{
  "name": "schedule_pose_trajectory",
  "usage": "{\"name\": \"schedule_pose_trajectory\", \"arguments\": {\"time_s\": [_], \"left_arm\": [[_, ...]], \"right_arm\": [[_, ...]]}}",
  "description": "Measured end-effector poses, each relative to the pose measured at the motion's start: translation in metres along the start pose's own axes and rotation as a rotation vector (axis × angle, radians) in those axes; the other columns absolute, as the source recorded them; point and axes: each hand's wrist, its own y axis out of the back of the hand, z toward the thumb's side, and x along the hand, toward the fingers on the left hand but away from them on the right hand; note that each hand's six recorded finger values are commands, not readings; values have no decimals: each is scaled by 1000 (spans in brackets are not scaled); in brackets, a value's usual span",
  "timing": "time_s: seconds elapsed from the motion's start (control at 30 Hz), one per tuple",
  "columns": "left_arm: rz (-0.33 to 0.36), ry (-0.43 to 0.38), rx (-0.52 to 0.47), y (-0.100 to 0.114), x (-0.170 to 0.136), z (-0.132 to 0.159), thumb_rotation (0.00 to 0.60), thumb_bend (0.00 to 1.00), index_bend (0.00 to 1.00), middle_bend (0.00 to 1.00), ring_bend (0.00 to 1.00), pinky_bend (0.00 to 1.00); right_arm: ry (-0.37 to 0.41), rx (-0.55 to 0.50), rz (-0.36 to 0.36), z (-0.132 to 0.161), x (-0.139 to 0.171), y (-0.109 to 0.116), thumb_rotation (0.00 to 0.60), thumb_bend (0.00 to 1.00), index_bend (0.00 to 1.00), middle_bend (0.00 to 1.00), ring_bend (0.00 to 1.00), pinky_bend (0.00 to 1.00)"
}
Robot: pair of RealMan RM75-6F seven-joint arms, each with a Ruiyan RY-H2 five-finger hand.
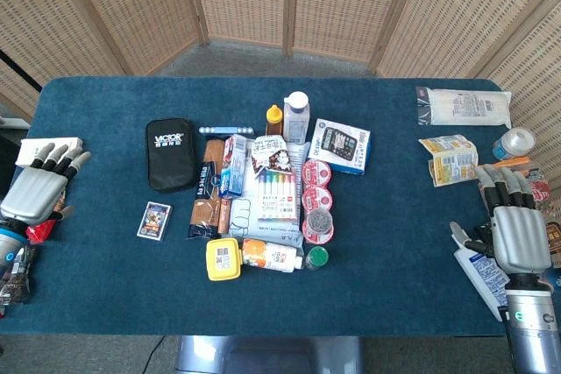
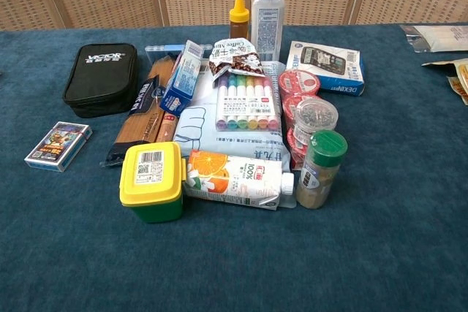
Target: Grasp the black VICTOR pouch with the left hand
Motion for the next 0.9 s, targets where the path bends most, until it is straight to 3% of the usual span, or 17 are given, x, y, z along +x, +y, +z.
{"name": "schedule_pose_trajectory", "arguments": {"time_s": [0.53, 0.9], "left_arm": [[17, -107, 91, -13, 73, 42, 600, 54, 0, 0, 0, 0], [0, -170, 223, -15, 105, 65, 600, 4, 0, 0, 0, 0]], "right_arm": [[-51, 12, -15, -12, 4, 10, 480, 284, 0, 0, 0, 0], [-87, 12, -40, -24, 8, 17, 501, 282, 0, 0, 0, 0]]}}
